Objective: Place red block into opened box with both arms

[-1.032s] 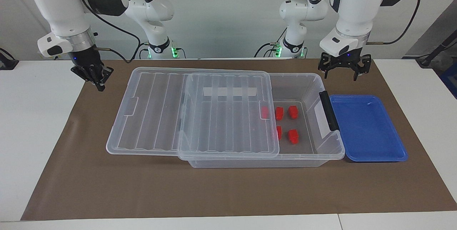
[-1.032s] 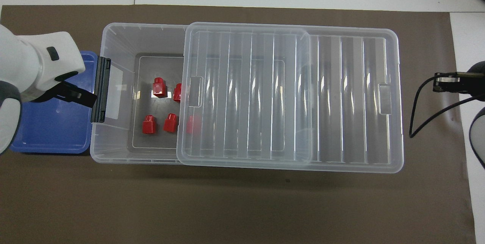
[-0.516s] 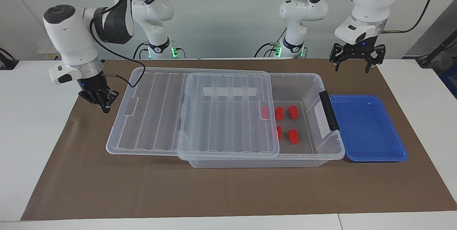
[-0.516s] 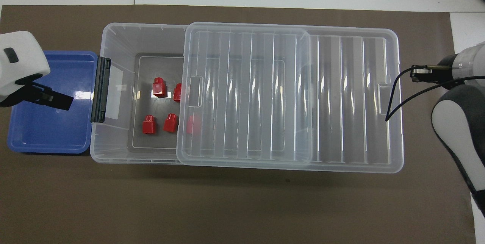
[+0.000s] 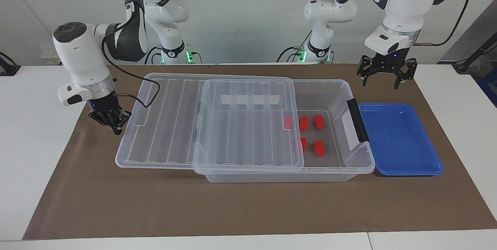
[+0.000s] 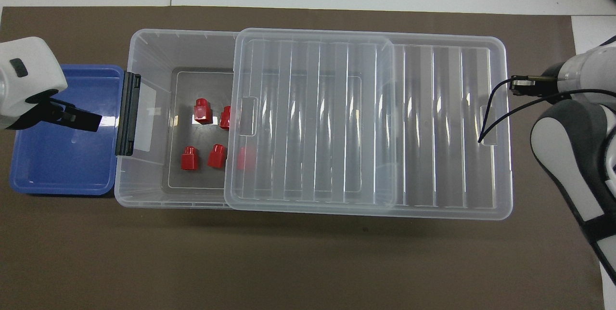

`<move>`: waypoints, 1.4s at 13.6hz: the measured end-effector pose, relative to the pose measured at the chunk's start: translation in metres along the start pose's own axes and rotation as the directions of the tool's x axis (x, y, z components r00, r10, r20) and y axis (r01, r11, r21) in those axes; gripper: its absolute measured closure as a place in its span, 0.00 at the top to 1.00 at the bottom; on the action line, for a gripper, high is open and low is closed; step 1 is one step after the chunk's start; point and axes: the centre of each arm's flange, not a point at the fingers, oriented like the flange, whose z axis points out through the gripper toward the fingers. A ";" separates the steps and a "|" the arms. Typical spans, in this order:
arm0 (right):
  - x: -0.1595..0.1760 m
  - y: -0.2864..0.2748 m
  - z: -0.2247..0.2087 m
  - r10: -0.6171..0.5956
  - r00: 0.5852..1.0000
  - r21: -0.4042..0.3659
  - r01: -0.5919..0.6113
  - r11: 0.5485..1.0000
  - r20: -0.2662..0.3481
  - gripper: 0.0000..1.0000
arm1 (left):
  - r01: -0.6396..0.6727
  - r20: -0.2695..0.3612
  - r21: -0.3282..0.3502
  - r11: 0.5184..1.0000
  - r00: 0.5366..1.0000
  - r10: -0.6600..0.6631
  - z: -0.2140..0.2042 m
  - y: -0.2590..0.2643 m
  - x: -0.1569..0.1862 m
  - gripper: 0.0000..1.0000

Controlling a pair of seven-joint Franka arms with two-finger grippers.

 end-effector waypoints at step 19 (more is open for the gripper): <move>-0.037 -0.161 -0.002 -0.313 0.950 0.056 0.313 0.948 0.003 0.01 | 0.010 0.024 -0.009 1.000 1.000 -0.009 0.036 -0.008 0.008 1.00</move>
